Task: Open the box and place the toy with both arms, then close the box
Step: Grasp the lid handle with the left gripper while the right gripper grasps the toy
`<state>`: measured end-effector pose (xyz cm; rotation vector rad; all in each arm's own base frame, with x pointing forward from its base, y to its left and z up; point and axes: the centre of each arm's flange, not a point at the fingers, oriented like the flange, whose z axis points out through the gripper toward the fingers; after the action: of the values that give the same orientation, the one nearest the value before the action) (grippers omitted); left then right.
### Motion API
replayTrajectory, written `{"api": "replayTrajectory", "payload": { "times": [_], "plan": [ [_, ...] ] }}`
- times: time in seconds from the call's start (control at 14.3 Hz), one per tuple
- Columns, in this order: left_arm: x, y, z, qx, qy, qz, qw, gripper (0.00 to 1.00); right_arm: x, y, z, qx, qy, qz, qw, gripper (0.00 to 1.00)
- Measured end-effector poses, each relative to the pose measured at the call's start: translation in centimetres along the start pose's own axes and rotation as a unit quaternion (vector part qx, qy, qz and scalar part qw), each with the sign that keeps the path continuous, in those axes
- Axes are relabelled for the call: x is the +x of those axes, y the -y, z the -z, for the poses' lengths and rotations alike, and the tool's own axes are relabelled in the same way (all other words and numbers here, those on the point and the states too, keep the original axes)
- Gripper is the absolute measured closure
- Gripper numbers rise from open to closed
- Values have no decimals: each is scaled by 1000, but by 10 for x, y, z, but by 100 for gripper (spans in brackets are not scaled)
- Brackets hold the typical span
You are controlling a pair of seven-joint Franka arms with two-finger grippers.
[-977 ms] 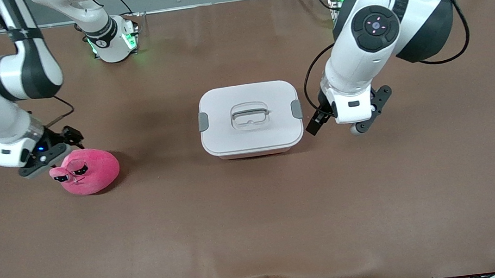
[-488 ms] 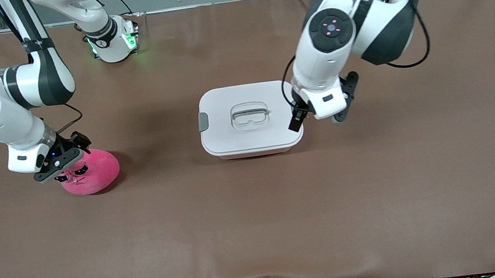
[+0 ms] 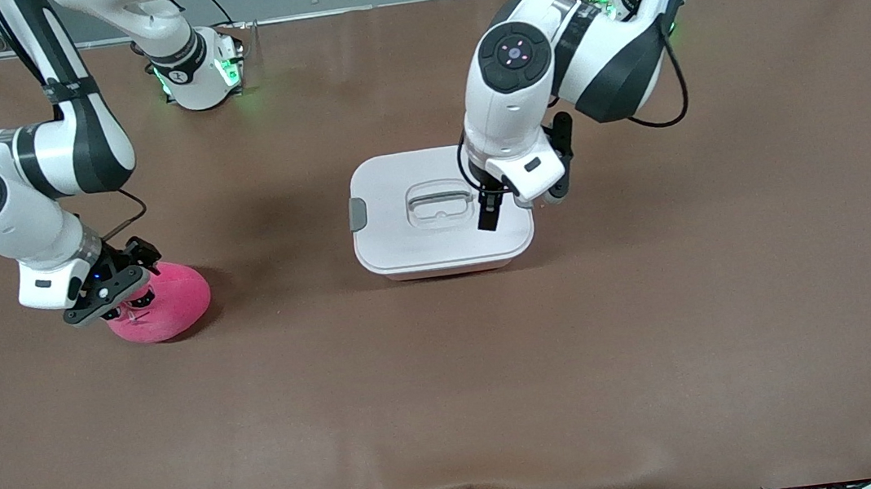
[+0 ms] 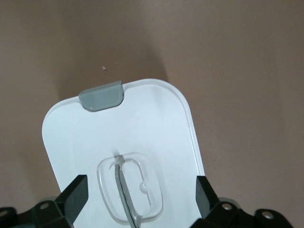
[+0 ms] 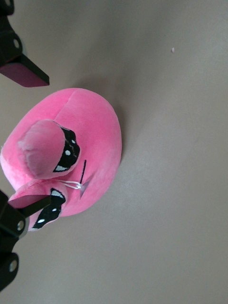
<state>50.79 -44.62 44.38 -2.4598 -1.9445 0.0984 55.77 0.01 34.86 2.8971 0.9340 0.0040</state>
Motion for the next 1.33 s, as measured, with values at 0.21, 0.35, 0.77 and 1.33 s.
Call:
{"api": "replayTrajectory", "payload": {
  "times": [0.21, 0.35, 0.77, 1.33],
  "plan": [
    [-29, 5, -21, -10, 2, 38, 999, 0, 2, 1, -11, 2, 3, 2, 1000, 0],
    [-46, 9, -37, -11, -2, 55, 998, 0, 3, 1, -16, 3, 5, 7, 1000, 0],
    [-68, 20, -69, -23, -5, 95, 995, 0, 2, -7, -30, 0, -2, 30, 1000, 15],
    [-88, 43, -101, -55, -29, 104, 993, 5, -4, -15, -36, 3, 3, 30, 1000, 80]
  ]
}}
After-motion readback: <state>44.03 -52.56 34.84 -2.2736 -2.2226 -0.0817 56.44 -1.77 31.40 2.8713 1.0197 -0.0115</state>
